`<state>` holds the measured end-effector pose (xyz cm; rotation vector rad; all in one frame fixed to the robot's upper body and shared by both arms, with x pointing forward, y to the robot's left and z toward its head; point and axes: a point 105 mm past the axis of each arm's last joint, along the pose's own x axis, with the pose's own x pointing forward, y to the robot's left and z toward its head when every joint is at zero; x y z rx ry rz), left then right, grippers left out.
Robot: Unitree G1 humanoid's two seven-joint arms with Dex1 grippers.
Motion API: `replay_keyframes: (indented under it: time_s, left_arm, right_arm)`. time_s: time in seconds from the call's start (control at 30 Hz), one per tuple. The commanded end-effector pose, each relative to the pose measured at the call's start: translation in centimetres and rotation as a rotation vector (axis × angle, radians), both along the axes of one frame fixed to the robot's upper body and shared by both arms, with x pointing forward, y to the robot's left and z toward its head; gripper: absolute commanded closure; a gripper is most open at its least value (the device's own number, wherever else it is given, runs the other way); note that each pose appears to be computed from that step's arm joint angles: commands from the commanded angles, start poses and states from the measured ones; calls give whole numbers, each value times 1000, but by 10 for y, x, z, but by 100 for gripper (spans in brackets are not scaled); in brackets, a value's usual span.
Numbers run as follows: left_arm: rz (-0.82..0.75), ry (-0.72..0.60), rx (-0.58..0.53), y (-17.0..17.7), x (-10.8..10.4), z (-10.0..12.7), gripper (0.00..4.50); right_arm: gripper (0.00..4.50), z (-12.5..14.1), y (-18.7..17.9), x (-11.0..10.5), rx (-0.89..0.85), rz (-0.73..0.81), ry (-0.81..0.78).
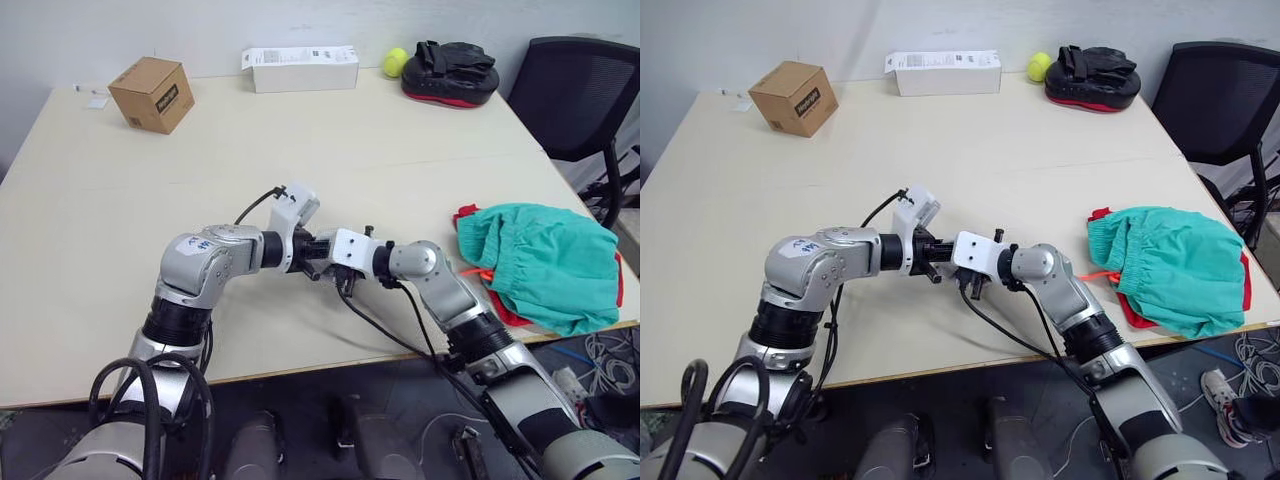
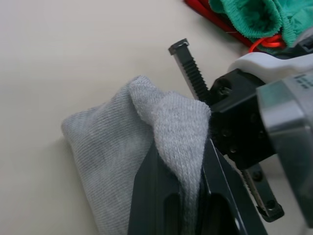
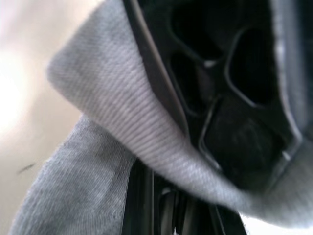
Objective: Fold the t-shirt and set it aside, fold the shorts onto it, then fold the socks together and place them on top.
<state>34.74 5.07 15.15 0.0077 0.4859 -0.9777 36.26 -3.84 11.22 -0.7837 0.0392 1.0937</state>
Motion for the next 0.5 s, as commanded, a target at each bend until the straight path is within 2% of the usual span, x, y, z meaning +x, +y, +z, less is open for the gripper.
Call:
replay_keyframes:
  time_s: [0.03,0.37,0.5]
  left_arm:
    - [-12,-28,-21,-1,2,10,329]
    - [-73,20,-33,-12,-10,0,5]
    - [-93,30,-22,-15,-13,-4,2]
  right_arm:
    - [450,-4,-18,0,-11,-48,21]
    - [450,-3,-32,-6,-16,-71,31]
    - [450,3,-39,-8,-11,-84,26]
